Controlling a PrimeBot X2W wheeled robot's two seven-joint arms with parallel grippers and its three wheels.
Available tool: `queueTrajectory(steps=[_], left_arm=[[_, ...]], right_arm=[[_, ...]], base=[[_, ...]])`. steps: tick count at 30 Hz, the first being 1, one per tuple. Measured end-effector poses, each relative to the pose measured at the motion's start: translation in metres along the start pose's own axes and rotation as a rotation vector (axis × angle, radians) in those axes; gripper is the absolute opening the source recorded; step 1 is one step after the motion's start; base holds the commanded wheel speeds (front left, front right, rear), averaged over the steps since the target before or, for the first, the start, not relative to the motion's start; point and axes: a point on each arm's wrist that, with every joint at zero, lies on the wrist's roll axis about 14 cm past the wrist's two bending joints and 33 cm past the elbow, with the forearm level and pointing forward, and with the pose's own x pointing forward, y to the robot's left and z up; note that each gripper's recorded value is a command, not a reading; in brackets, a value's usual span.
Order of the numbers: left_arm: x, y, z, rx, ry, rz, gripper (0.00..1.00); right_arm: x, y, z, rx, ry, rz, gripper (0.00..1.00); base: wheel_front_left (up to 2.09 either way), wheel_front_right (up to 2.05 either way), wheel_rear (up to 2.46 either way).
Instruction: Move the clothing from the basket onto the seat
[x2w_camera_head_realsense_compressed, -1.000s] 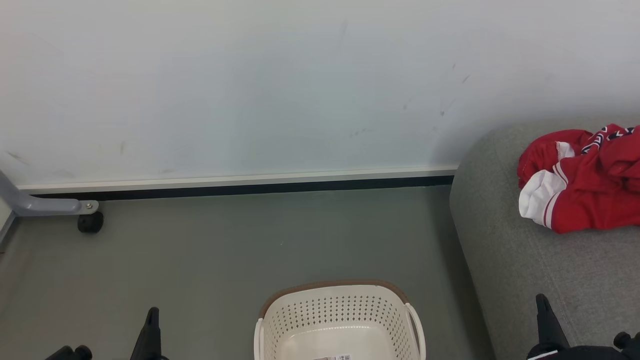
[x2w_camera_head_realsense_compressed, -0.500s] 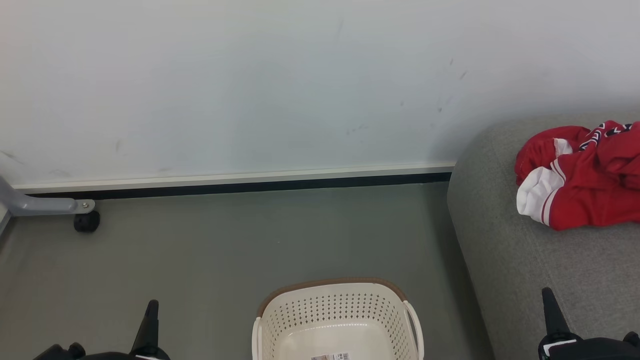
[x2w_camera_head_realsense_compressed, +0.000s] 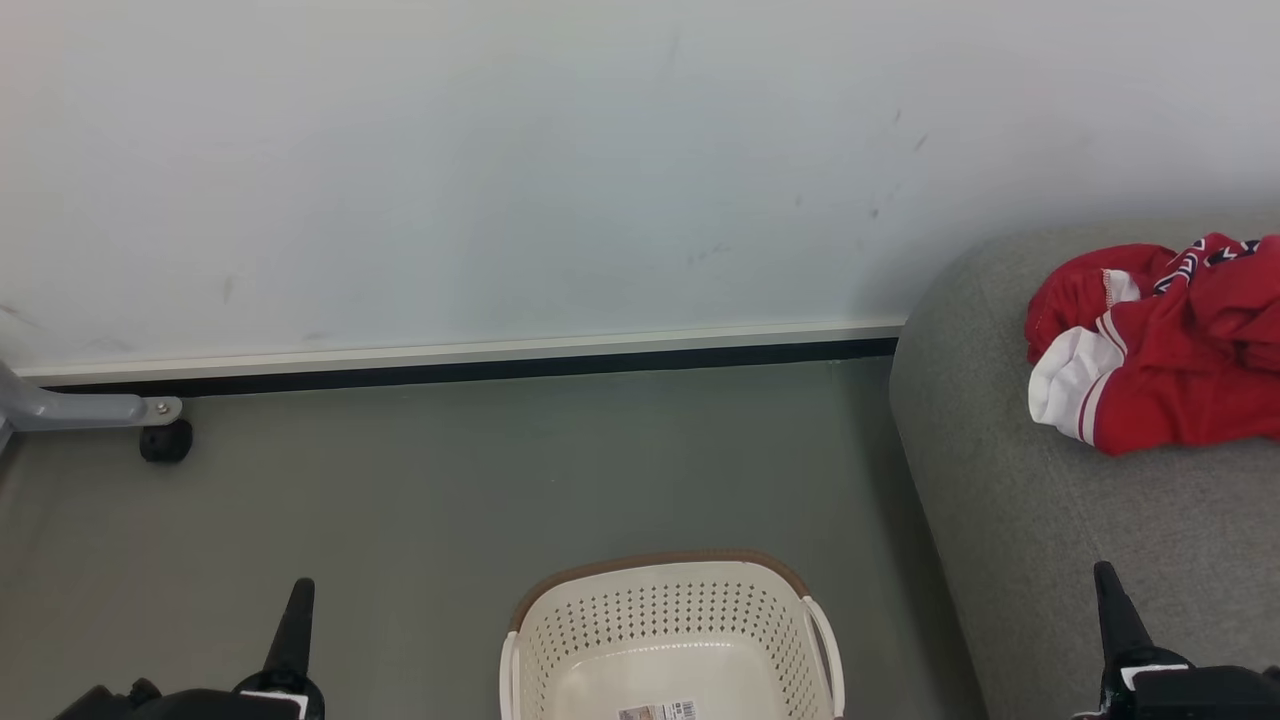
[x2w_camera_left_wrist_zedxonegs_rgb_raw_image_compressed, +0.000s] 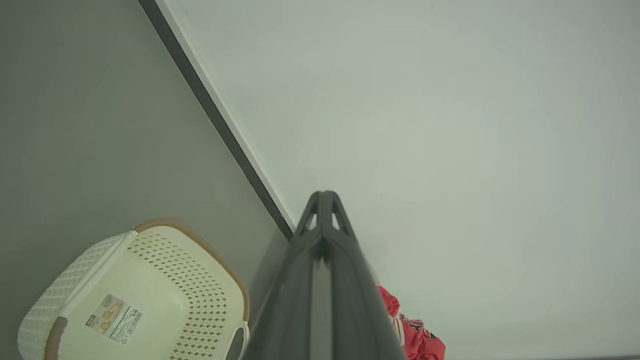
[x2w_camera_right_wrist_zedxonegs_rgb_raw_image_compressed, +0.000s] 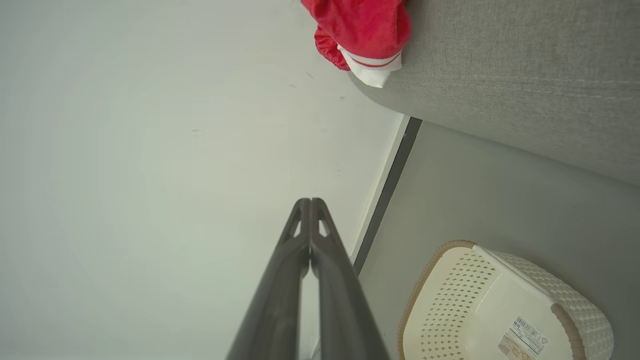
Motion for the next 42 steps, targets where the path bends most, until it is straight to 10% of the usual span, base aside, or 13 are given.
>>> queueTrajectory(steps=[17, 42], left_arm=[[0.012, -0.017, 0.003, -0.234, 0.005, -0.077, 0.0], [0.013, -0.02, 0.003, -0.252, 0.005, -0.088, 0.0]], right_arm=[[0.006, 0.001, 0.011, 0.266, -0.024, 0.036, 0.0], [0.009, 0.007, 0.012, 0.27, -0.023, 0.055, 0.0]], base=[[0.0, 0.0, 0.0], [0.0, 0.0, 0.0]])
